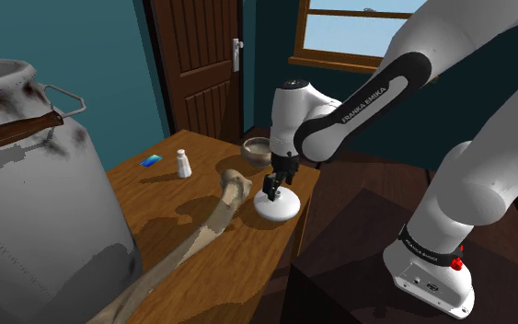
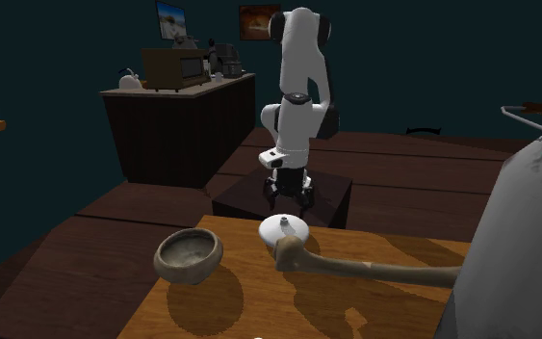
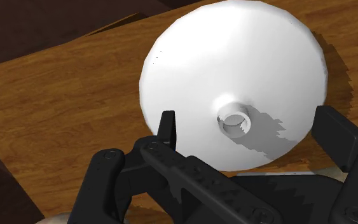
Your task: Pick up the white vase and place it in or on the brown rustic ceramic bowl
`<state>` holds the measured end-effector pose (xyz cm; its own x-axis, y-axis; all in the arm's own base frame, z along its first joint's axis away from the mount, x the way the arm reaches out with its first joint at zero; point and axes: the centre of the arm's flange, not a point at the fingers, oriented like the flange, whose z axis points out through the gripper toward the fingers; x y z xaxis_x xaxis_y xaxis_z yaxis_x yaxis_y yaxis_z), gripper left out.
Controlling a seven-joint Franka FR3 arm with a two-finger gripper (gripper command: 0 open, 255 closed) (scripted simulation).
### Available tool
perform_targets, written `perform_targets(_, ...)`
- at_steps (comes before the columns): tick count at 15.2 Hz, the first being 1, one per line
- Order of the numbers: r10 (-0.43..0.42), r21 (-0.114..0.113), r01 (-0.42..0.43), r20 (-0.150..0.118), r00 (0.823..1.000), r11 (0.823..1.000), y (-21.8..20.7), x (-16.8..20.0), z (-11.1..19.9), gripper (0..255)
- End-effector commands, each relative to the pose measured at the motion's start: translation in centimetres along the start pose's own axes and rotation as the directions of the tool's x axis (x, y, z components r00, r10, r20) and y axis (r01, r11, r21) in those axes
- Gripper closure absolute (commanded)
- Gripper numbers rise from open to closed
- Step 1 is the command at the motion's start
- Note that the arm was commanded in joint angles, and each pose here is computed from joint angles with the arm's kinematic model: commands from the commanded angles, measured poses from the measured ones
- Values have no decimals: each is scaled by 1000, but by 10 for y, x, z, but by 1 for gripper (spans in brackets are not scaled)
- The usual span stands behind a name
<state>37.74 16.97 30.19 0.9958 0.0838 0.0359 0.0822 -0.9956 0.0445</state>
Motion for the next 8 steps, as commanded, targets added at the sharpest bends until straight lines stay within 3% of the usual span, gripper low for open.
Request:
perform_targets(1, 0, 0, 0, -1, 1000, 1000, 0, 0, 10, 0)
perform_targets(8, 0, 0, 0, -1, 1000, 1000, 0, 0, 13, 0)
